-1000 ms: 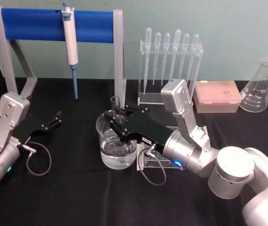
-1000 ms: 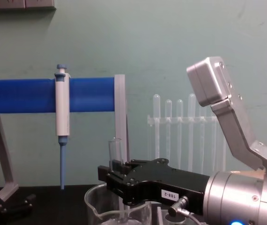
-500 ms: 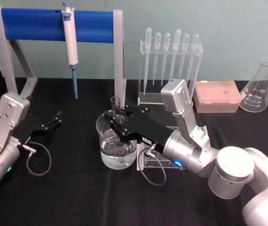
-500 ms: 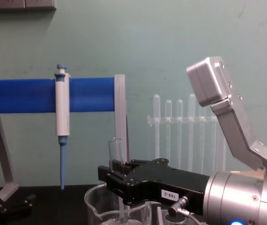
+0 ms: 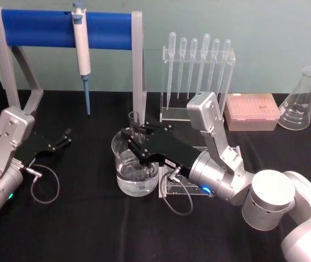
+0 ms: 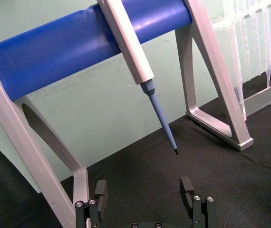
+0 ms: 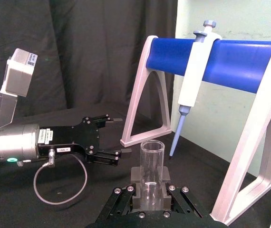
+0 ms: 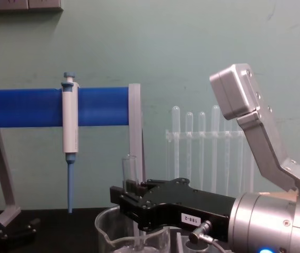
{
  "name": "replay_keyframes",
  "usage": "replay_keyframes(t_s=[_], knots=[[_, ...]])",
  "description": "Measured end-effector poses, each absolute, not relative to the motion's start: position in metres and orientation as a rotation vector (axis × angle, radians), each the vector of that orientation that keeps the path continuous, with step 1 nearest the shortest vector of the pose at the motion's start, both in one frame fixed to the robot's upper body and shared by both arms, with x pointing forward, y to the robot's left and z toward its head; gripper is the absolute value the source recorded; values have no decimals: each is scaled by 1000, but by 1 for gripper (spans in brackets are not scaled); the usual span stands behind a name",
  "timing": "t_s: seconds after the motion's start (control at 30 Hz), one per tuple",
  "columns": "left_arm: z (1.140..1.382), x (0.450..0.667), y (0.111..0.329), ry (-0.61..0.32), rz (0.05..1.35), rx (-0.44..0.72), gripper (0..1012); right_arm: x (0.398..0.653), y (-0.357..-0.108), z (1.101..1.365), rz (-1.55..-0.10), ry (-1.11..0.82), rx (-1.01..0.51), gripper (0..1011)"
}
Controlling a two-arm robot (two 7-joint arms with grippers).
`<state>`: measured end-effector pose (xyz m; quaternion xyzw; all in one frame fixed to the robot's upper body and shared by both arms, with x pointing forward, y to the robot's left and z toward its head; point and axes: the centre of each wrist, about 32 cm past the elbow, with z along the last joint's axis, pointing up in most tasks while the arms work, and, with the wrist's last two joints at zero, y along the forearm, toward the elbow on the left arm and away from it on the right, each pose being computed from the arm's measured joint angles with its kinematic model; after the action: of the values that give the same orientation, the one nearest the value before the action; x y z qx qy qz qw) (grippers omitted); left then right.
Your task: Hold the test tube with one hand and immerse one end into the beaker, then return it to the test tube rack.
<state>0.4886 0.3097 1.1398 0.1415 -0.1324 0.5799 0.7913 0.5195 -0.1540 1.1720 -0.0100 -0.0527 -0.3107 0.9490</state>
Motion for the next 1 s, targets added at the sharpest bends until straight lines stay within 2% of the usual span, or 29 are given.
replay_keyframes(t_s=[1.0], knots=[[1140, 489, 310, -285, 1248, 305, 1000, 519, -154, 1172, -632, -107, -20, 225]])
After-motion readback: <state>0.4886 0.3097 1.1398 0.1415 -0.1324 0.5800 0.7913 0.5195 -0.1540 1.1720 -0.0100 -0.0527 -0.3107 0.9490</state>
